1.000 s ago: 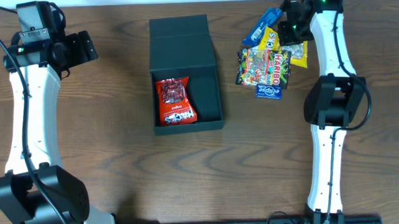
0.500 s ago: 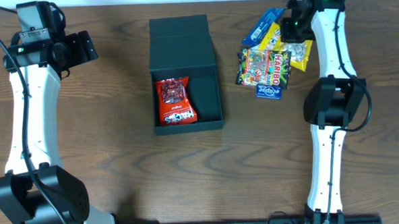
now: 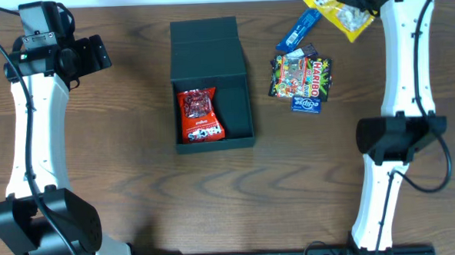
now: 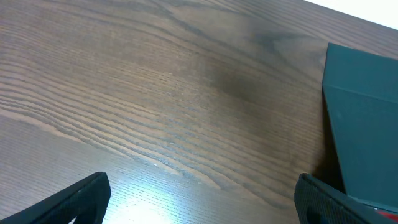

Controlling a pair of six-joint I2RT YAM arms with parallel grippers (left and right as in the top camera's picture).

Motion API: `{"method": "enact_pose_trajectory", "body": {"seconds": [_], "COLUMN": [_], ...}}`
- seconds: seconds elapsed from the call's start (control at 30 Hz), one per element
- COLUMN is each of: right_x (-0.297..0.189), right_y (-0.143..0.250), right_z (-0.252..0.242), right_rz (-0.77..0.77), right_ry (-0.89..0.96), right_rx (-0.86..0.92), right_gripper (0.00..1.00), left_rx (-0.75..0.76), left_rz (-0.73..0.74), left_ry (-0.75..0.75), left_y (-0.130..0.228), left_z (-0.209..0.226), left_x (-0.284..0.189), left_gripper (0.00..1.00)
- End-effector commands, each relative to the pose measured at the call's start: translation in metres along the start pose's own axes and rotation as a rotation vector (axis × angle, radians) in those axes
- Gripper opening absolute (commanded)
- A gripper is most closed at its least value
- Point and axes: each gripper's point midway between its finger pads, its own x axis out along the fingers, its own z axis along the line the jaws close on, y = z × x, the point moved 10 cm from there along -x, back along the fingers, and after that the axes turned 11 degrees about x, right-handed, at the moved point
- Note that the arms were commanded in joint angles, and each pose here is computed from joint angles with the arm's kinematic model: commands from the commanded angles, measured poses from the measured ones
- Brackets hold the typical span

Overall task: Pack container
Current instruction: 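Carry the yellow bag left and lower it into the black box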

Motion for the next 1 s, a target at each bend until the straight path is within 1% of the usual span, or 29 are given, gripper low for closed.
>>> {"method": "enact_pose_trajectory", "body": {"seconds": [0.0, 0.2, 0.33, 0.4, 0.6, 0.7, 0.8, 0.87, 0.97], "right_x": [-0.041, -0.058, -0.065, -0.067, -0.066, -0.057, -0.042, -0.029, -0.014], "right_y": [0.015, 0.071, 0.103, 0.119, 0.173, 0.194, 0.21, 0.222, 0.233], "right_z": [0.036, 0.092, 0.122, 0.131, 0.138, 0.143, 0.148, 0.145, 0.138], "right_rz": [-0.025, 0.09, 0.149, 0.178, 0.291, 0.389, 0.481, 0.533, 0.565], "right_ry": [-0.076, -0.126, -0.144, -0.124, 0.089, 0.129, 0.145, 0.191, 0.258], "right_rx": [0.0, 0.074, 0.177, 0.238, 0.522, 0.577, 0.587, 0.609, 0.628], "right_gripper": [0.01, 0.02, 0.02, 0.01, 0.02, 0.02, 0.02, 0.02, 0.02], "left_rx": [0.016, 0.016, 0.016, 0.016, 0.016, 0.015, 0.012, 0.006, 0.006], "left_rz": [-0.002, -0.004, -0.004, -0.003, -0.002, -0.002, -0.002, -0.002, -0.001], "left_ry": [-0.021, -0.021, -0.02, -0.021, -0.021, -0.021, -0.021, -0.021, -0.021], "left_y": [-0.003, -0.003, -0.003, -0.003, -0.002, -0.002, -0.002, -0.002, -0.002], "left_z": [0.002, 0.002, 0.002, 0.002, 0.002, 0.003, 0.003, 0.003, 0.003], "left_x": [0.002, 0.002, 0.002, 0.002, 0.002, 0.002, 0.002, 0.002, 0.002], "left_gripper": [0.95, 0.96, 0.96, 0.96, 0.95, 0.95, 0.96, 0.95, 0.95]}}
